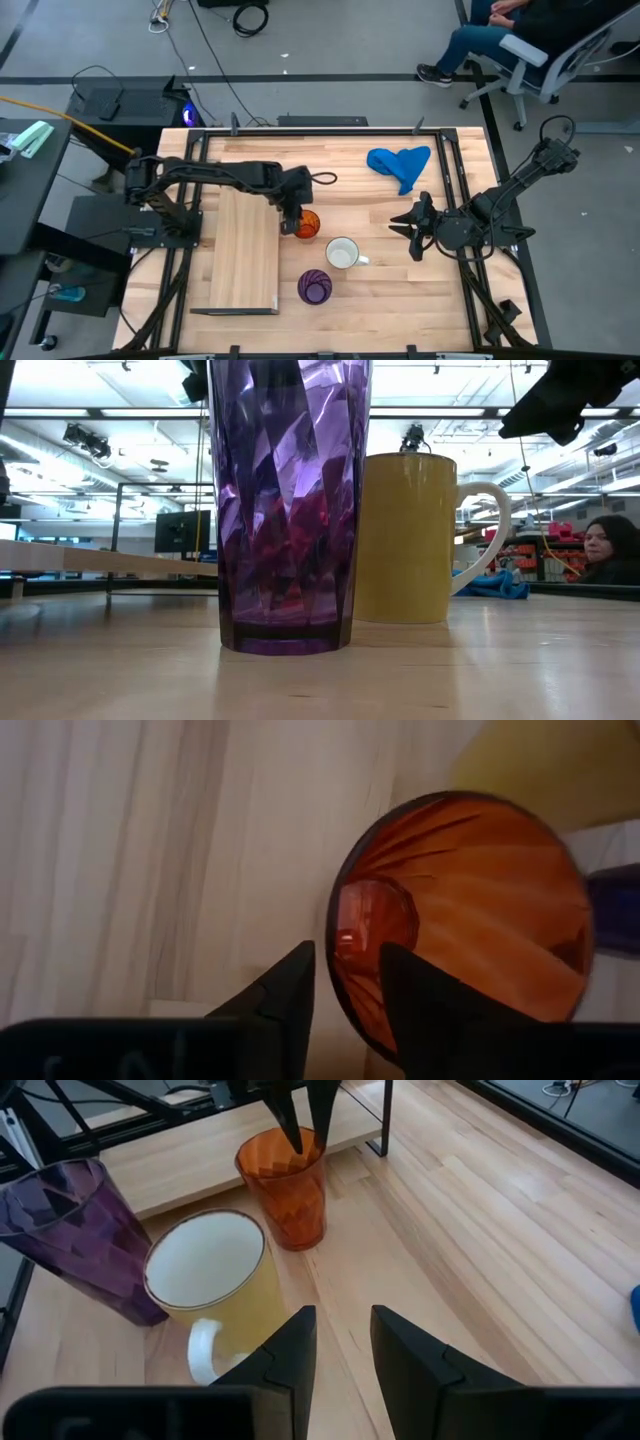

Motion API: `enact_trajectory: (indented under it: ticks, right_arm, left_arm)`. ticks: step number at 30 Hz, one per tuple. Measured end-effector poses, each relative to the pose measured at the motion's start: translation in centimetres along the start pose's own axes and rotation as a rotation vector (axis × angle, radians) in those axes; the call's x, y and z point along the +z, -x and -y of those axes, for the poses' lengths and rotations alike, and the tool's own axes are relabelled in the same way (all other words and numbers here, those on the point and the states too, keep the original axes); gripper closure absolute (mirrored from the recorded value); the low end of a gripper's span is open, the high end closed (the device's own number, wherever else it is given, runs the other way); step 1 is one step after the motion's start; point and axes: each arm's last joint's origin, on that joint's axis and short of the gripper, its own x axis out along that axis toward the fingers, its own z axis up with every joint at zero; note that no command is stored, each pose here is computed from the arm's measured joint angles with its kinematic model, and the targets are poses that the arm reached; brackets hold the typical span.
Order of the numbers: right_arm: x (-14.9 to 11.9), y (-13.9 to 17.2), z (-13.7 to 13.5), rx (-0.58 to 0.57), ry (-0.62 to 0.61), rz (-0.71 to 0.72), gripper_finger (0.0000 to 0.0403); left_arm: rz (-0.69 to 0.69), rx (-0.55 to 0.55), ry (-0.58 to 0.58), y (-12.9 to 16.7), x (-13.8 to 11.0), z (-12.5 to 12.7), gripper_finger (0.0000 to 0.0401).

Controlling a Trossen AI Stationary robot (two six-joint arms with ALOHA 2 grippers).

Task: Stack small to large cups/mugs on shelf
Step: Put the brown cup on the shelf

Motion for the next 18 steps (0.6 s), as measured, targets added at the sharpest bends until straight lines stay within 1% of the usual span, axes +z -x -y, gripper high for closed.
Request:
enact_trajectory:
  ticks: [3,9,11,14,16,18]
  right_arm:
    - [0.0,0.0,0.0,0.000,0.000,0.000,0.0298]
    - [0.0,0.0,0.0,-0.001,0.001,-0.001,0.0298]
    - [0.0,0.0,0.0,-0.001,0.001,-0.001,0.0298]
    - [0.0,0.0,0.0,-0.001,0.001,-0.001,0.0298]
    - [0.0,0.0,0.0,0.000,0.002,-0.001,0.0298]
    - [0.0,0.0,0.0,-0.001,0.006,-0.001,0.0298]
  left_arm:
    - [0.002,0.000,0.001,0.0,0.0,0.0,0.0307]
    - [0.000,0.000,0.009,0.0,0.0,0.0,0.0382]
    - [0.000,0.000,0.015,0.0,0.0,0.0,0.0387]
    - [-0.013,0.001,0.035,0.1,0.0,0.0,0.0382]
    - [-0.061,0.004,0.038,0.8,0.0,0.2,0.0384]
    - [-0.074,0.004,0.035,2.0,0.8,0.4,0.0388]
